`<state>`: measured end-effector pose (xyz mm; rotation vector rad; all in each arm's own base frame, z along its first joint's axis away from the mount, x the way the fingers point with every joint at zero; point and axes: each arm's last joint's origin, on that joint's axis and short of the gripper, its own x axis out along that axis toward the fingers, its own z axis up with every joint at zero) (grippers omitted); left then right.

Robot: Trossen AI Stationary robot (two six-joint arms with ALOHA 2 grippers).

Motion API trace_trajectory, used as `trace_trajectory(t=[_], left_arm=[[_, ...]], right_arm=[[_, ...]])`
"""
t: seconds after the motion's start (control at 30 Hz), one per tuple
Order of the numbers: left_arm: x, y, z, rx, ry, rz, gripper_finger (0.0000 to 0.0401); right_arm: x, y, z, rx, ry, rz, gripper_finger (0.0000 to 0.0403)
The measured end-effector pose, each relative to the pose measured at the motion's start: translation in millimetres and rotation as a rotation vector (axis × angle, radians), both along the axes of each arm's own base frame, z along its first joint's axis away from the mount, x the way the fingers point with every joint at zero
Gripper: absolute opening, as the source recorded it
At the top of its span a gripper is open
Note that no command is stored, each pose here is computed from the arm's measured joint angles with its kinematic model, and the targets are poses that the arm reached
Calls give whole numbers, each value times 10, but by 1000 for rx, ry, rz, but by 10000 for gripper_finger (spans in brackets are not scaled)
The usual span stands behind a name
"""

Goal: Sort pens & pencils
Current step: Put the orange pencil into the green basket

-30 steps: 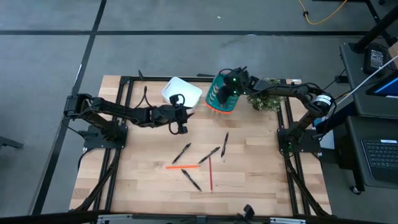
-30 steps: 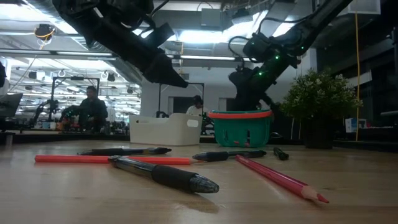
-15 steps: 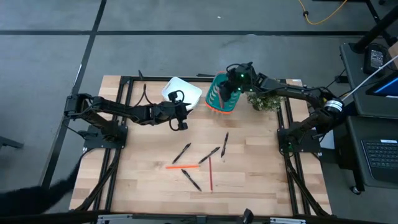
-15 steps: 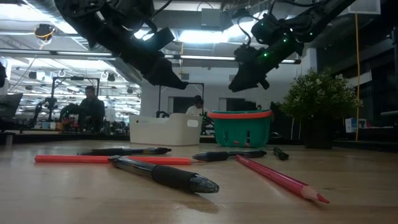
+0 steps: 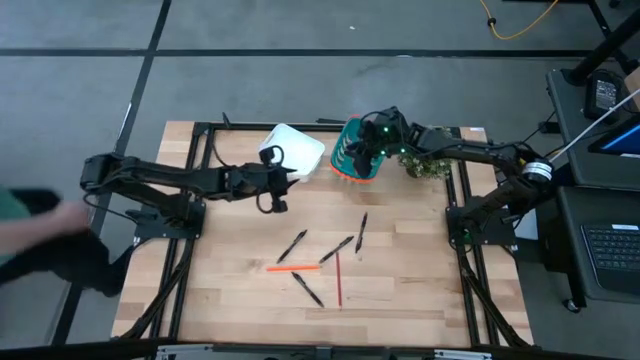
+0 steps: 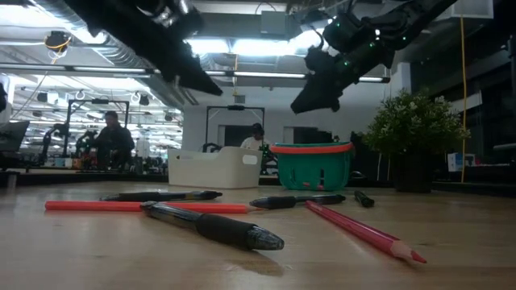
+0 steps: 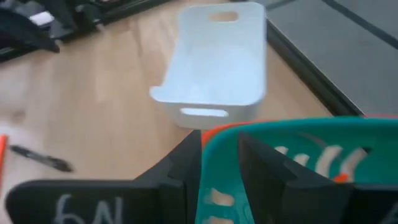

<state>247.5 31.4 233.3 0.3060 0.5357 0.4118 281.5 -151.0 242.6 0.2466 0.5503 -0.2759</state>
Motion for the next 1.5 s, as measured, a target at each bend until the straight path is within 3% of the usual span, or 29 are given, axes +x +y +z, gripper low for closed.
trace_trajectory(t=[0.17,0.37,0.63,0.93,1.5], left_arm=[[-155,-136,72,-143,8,-104,111],[-239,-334,-6,-230,100,-132,111],[-272,-684,-25,-366,77,-173,111],[-208,-1022,-231,-372,135,-173,111],[267,-1424,-474,-459,437,-287,111]], right_arm=[[61,222,64,-18,-7,72,104],[187,588,112,-29,-31,191,104],[296,1070,102,-138,17,138,104],[323,1449,103,-206,25,158,104],[316,1639,104,-228,24,148,104]])
